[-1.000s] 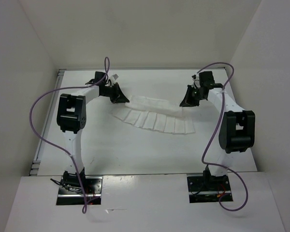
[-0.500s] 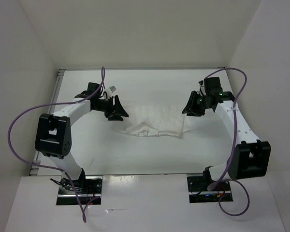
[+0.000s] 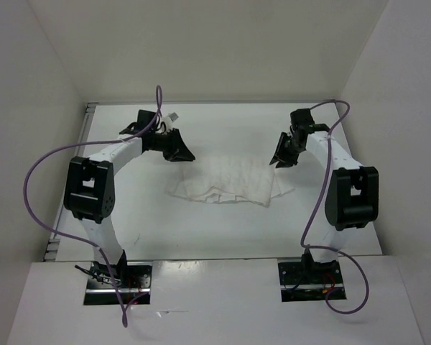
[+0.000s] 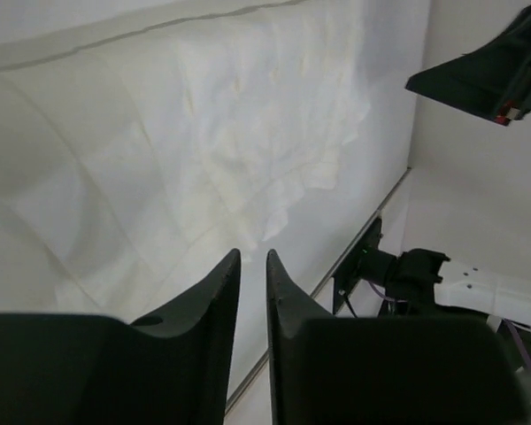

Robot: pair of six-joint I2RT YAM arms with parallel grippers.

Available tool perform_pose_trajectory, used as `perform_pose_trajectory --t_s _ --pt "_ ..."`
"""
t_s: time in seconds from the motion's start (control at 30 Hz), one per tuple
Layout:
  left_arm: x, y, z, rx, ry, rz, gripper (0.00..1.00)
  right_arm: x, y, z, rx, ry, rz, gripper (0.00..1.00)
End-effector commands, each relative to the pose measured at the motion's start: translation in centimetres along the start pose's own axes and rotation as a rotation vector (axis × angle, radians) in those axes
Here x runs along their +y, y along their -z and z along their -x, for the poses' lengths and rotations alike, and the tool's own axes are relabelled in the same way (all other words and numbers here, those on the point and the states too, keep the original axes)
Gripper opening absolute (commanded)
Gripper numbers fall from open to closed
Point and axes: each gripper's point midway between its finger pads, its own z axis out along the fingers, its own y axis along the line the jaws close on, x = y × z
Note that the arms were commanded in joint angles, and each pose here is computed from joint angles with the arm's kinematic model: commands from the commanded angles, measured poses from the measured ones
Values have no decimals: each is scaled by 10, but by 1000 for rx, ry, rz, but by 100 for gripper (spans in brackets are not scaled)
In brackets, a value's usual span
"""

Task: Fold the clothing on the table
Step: Fold the skirt

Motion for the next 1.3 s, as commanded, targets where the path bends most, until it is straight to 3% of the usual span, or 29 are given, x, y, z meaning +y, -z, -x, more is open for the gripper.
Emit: perform_pose_trajectory --t_s 0.0,0.3,0.7,0.8,0.87,0.9,1.03,1.27 --pt "19 -23 0 12 23 61 23 -2 -14 27 -86 -18 -37 35" --pt "70 -35 -56 98 130 156 20 -28 -48 25 -45 -48 -114 38" --pt "99 -41 -83 166 179 213 17 -41 -79 3 29 -106 -110 42" --pt "98 -40 -82 166 179 213 17 -42 -87 -2 50 -109 -97 38" --pt "101 -42 -83 172 185 216 17 -43 -90 -4 58 -111 -102 31" --pt "101 -42 -83 172 185 216 17 -46 -94 -7 66 -112 -106 19" --pt "101 -42 -83 173 176 215 16 -42 -87 2 28 -114 -97 2" --pt "101 -39 -85 177 172 226 16 -32 -49 31 -72 -97 -105 0"
